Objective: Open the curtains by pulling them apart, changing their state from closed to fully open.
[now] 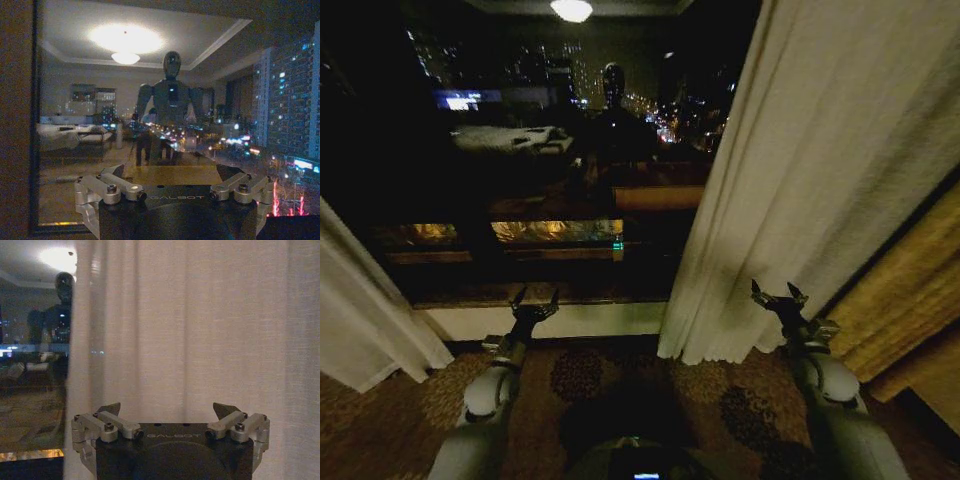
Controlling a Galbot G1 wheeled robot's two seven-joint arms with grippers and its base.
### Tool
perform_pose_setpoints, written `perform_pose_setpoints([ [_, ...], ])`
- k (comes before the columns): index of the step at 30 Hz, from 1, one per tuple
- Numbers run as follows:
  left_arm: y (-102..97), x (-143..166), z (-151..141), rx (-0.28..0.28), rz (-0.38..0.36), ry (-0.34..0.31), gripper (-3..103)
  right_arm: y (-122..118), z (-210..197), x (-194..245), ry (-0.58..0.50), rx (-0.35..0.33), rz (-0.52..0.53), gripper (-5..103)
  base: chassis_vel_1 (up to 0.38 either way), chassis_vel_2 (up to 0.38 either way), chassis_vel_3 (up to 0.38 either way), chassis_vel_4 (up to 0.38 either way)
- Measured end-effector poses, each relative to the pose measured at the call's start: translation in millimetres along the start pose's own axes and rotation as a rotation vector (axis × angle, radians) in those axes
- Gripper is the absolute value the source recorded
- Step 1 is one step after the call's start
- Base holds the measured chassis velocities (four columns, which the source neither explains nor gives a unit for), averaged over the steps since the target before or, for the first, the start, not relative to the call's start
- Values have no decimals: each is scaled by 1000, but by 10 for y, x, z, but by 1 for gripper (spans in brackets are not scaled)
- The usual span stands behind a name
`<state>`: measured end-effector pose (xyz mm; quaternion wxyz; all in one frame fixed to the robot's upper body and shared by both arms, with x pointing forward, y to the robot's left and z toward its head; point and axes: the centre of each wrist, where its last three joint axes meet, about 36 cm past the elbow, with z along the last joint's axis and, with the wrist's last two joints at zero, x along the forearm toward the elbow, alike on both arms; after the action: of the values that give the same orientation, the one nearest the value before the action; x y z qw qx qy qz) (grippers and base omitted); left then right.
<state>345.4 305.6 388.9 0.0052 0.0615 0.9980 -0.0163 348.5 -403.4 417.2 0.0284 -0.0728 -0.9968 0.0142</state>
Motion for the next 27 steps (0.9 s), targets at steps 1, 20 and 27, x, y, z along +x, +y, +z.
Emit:
perform_pose_setpoints([
  [1, 0, 0, 0, 0, 0, 0, 100, 0, 0, 0, 0, 0, 0, 100, 165, 172, -180, -155],
  [20, 6, -9, 35, -1, 1, 10, 100, 31, 78, -9, 4, 17, -15, 100, 31, 28, -33, -31],
  [27, 9, -14, 49, -2, 1, 13, 100, 20, 92, -17, 15, 17, -19, 100, 0, 0, 0, 0],
])
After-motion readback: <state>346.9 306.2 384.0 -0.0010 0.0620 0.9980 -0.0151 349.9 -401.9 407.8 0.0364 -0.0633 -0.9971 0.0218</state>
